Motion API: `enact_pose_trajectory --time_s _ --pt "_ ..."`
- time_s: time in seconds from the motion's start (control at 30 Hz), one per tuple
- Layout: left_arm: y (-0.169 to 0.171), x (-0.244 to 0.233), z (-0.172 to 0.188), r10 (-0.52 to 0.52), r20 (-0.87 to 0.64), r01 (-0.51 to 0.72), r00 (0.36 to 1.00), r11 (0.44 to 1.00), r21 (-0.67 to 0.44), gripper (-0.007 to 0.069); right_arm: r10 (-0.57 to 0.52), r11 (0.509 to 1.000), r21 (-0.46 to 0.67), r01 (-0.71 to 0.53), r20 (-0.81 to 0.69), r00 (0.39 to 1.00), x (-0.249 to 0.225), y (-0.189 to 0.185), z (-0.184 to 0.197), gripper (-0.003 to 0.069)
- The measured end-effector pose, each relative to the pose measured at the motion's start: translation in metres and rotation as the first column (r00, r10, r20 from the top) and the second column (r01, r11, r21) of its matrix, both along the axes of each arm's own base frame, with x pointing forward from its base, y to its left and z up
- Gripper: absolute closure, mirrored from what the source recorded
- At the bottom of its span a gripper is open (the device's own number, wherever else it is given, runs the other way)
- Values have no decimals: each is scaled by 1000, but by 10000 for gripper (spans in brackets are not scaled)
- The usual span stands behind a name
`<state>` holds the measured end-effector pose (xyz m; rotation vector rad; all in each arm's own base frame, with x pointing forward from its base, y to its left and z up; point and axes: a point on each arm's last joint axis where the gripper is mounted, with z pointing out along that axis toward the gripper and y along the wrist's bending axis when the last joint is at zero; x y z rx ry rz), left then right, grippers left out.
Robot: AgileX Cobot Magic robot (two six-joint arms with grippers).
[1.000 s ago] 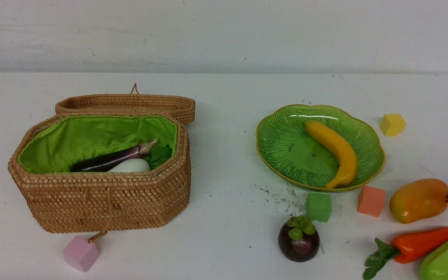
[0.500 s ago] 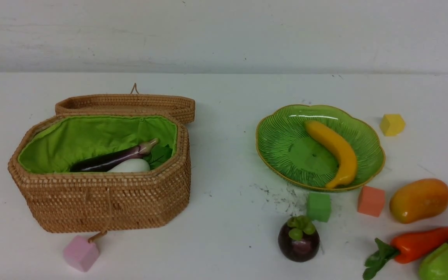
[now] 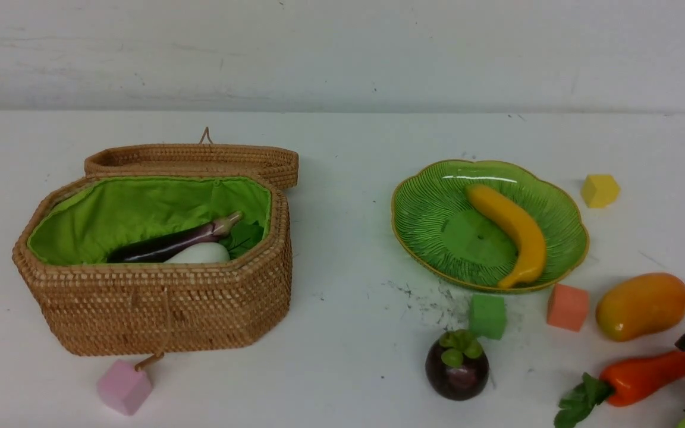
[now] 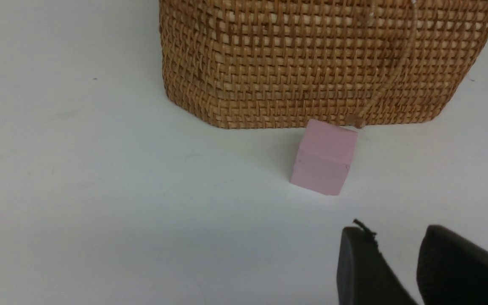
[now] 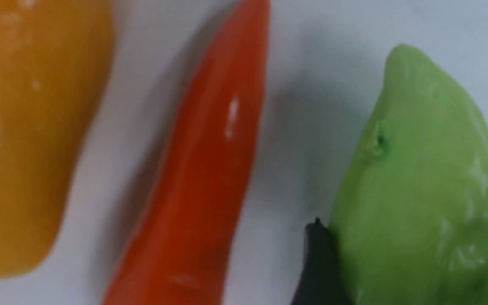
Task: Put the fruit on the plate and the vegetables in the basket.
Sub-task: Take a chayote with your right arm and place it on the basket on the left.
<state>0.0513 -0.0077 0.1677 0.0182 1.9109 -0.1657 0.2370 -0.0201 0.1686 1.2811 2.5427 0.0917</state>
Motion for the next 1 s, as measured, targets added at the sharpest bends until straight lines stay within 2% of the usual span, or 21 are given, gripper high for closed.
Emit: enact_pose_trajectory --time_s 0.3,0.5,0.73,1.0 --pt "0 0 0 0 0 0 1000 1000 0 418 72 997 -52 -62 227 971 -18 1 54 212" --pt "0 0 0 0 0 0 1000 1000 0 411 201 976 -146 -160 343 918 -38 3 86 212" --pt "0 0 0 0 0 0 1000 1000 0 405 291 954 -165 -248 325 900 -52 7 95 212" --pt "0 0 0 0 0 0 1000 1000 0 404 299 952 -166 -257 327 896 -52 8 94 212"
